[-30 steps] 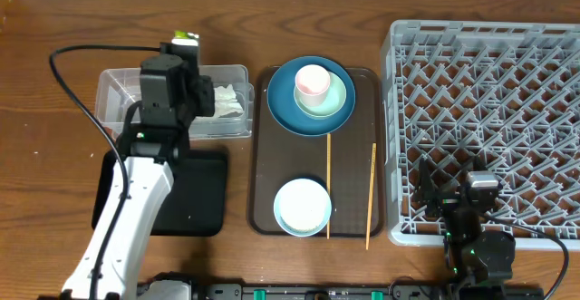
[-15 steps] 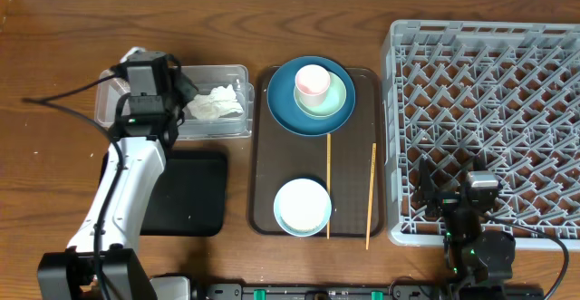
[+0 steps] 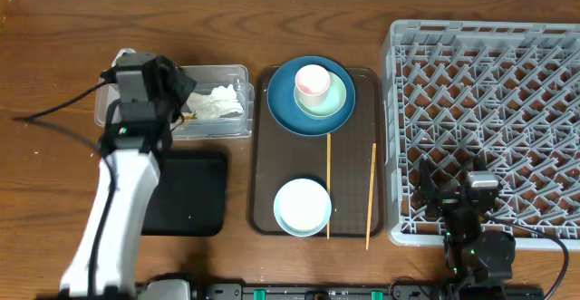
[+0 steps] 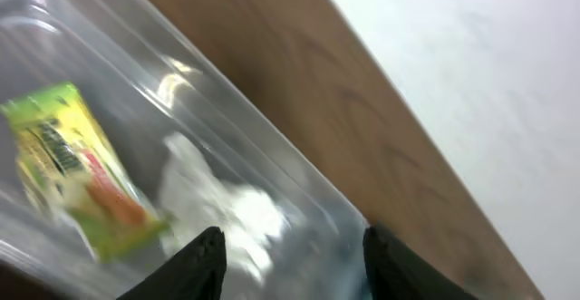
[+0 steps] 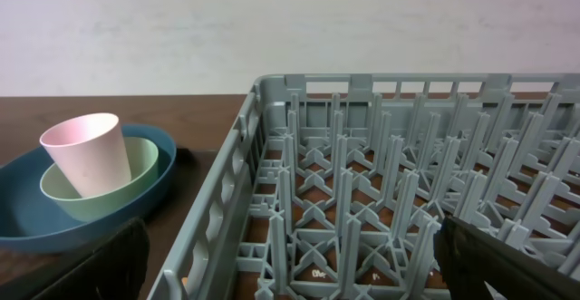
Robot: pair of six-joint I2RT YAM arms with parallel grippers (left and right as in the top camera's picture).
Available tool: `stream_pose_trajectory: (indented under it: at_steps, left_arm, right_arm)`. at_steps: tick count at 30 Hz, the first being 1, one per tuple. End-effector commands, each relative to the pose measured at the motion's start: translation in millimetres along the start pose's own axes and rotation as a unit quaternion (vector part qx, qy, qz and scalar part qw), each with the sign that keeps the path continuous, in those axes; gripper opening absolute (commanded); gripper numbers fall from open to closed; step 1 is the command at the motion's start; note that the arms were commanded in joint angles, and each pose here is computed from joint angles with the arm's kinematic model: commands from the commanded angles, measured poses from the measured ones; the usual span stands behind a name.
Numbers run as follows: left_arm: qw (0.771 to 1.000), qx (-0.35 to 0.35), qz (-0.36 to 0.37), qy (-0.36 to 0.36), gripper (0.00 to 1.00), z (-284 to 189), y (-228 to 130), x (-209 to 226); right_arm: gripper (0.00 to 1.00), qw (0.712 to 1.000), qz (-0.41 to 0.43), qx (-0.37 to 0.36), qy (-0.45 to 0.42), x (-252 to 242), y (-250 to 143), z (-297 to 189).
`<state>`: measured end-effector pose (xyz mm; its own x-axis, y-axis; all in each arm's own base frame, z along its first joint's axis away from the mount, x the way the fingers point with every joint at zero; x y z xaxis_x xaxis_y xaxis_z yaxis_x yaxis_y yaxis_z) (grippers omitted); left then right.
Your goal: Sort waste into correct bins and load items into the dishwasher rack
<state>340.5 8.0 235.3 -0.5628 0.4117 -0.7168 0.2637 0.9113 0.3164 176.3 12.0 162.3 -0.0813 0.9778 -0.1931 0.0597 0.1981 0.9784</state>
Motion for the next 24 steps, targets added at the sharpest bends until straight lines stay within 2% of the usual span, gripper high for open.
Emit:
stream_pose_trajectory:
  at_steps: [1, 4, 6, 12, 18, 24]
  left_arm:
    - [0.992, 0.097, 0.041, -0.070, 0.52, -44, -31, -23]
    - [0.976, 0.184, 0.090, -0.068, 0.50, -77, -70, -16]
    - [0.965, 0.225, 0.127, -0.051, 0.39, -94, -94, -7]
    - [0.924, 0.314, 0.216, 0.044, 0.38, -121, -150, 30]
    - [0.889, 0.308, 0.322, 0.107, 0.40, -125, -182, 53]
    - [0.858, 0.309, 0.382, 0.149, 0.41, -115, -206, 65]
  right_arm:
    - [0.99, 1.000, -0.003, -0.001, 0.005, 2, 0, 0]
    - [0.99, 1.000, -0.003, 0.000, 0.004, 2, 0, 0]
    - [0.99, 1.000, -0.003, 0.000, 0.004, 2, 0, 0]
    - [0.99, 1.000, -0.003, 0.000, 0.004, 2, 0, 0]
    - [0.99, 1.000, -0.003, 0.000, 0.004, 2, 0, 0]
    - [0.99, 1.000, -0.003, 0.000, 0.004, 2, 0, 0]
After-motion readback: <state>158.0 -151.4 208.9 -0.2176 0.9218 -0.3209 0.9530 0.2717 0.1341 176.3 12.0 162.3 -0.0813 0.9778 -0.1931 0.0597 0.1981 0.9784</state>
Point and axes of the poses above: each gripper's point midway between its finger pads, its own z axis out along the fingers, its own x axis along the line the jaws close on, y = z × x, the point moved 7 cm from there along -z, back along the fingers, and after that the axes turned 15 degrees about -z, right-handed, at the moved point
